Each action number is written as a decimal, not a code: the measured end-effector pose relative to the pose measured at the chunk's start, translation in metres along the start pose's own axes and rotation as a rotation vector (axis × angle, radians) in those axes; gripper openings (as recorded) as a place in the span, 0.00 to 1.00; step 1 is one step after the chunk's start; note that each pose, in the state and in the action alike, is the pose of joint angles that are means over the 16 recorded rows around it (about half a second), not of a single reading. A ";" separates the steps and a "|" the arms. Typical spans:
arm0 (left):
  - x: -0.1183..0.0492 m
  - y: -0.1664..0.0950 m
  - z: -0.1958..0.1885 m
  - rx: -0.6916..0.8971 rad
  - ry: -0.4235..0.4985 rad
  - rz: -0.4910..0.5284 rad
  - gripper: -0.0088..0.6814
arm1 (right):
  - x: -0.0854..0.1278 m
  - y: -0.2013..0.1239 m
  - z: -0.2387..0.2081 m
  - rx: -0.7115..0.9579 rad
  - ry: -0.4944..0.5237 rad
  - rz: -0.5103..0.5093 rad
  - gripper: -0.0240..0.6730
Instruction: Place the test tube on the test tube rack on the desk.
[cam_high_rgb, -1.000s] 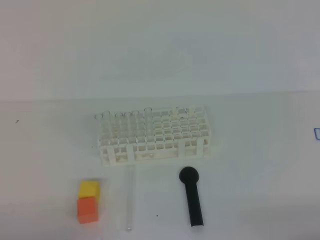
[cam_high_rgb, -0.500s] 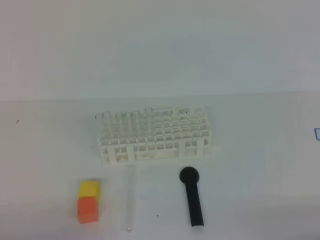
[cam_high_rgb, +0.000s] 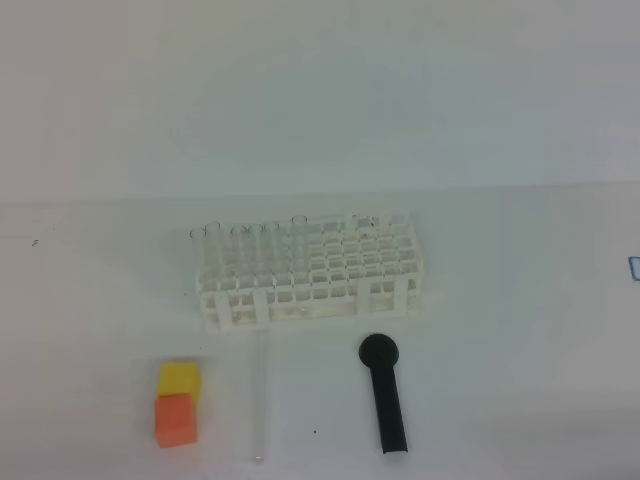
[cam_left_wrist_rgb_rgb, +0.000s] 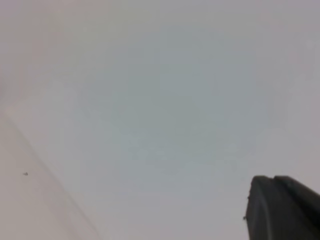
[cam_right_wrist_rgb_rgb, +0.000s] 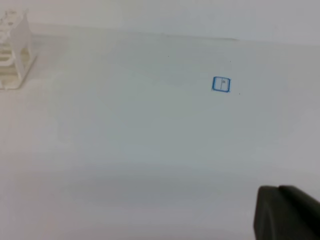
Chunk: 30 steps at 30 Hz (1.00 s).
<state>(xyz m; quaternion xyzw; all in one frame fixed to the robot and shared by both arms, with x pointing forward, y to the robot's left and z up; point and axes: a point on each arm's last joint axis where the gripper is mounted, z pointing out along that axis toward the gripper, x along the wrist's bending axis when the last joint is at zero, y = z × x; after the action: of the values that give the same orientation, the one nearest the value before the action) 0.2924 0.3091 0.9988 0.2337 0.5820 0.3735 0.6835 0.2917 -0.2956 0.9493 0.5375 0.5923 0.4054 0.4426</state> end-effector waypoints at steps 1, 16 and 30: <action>-0.001 0.003 0.000 -0.038 -0.011 -0.056 0.01 | 0.000 0.000 0.000 0.000 0.000 0.000 0.03; -0.042 0.048 0.002 -0.114 -0.137 -0.061 0.01 | 0.000 0.000 0.000 0.000 0.000 0.000 0.03; -0.074 0.077 0.059 0.358 0.099 0.403 0.01 | 0.000 0.000 0.000 0.000 0.000 0.000 0.03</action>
<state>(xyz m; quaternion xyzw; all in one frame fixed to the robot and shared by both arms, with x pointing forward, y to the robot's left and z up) 0.3278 0.3051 1.1147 0.4433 0.6132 0.4042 0.5139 0.2917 -0.2956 0.9493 0.5375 0.5923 0.4054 0.4426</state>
